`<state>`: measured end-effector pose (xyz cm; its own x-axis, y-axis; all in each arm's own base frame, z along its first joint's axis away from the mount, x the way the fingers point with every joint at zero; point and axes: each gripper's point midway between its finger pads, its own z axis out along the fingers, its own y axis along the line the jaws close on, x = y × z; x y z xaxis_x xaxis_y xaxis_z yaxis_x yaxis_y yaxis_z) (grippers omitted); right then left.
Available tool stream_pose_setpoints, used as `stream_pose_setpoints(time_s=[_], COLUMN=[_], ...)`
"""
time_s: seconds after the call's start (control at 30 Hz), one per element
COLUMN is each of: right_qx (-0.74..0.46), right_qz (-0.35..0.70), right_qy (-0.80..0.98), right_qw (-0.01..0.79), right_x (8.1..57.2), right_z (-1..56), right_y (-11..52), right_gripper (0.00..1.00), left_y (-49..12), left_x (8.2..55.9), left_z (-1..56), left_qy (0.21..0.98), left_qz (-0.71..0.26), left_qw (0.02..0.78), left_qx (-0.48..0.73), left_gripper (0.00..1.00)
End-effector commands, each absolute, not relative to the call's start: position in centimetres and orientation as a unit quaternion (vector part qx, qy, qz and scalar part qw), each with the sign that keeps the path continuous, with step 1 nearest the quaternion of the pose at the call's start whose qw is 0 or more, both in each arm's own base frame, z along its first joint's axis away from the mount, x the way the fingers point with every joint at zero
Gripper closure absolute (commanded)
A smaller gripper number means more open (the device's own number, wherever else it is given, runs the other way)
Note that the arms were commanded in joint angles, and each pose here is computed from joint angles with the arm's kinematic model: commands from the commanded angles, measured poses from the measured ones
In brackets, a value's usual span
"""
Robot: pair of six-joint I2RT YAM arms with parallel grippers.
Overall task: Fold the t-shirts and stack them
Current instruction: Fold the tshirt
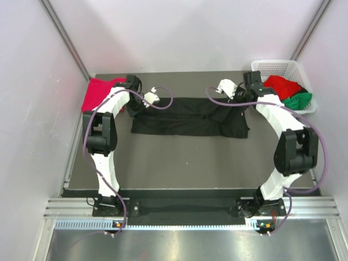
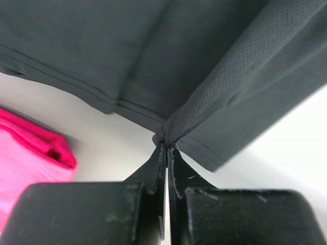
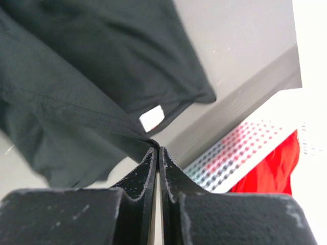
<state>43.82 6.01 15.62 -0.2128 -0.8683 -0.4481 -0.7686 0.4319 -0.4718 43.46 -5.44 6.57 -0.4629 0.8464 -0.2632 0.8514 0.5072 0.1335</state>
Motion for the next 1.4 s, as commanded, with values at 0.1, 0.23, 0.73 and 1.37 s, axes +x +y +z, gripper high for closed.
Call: stream_pose_setpoints(time_s=[0.1,0.23,0.73,1.37], right_qx=[-0.508,-0.505,-0.383,-0.337], right_qz=[-0.087,-0.085,-0.066,0.101], right_qy=[0.772,0.775,0.833,0.904], right_qw=[0.373,0.371,0.394,0.244], right_x=[49.5,51.5,49.3,44.7], right_z=[16.9,16.0,18.8,8.4], right_y=[6.4,6.7,5.9,5.4], right_gripper=[1.00,1.00,0.62,0.69], left_y=[-4.2,-3.7,-5.8,-7.4], left_x=[46.6,47.4,48.4,40.1], left_z=[7.3,7.2,16.7,2.2], left_qy=[0.861,0.863,0.851,0.891], left_qz=[0.016,0.024,0.025,-0.049], left_qw=[0.171,0.176,0.337,0.150], left_qx=[0.478,0.473,0.401,0.426], left_gripper=[1.00,1.00,0.51,0.58])
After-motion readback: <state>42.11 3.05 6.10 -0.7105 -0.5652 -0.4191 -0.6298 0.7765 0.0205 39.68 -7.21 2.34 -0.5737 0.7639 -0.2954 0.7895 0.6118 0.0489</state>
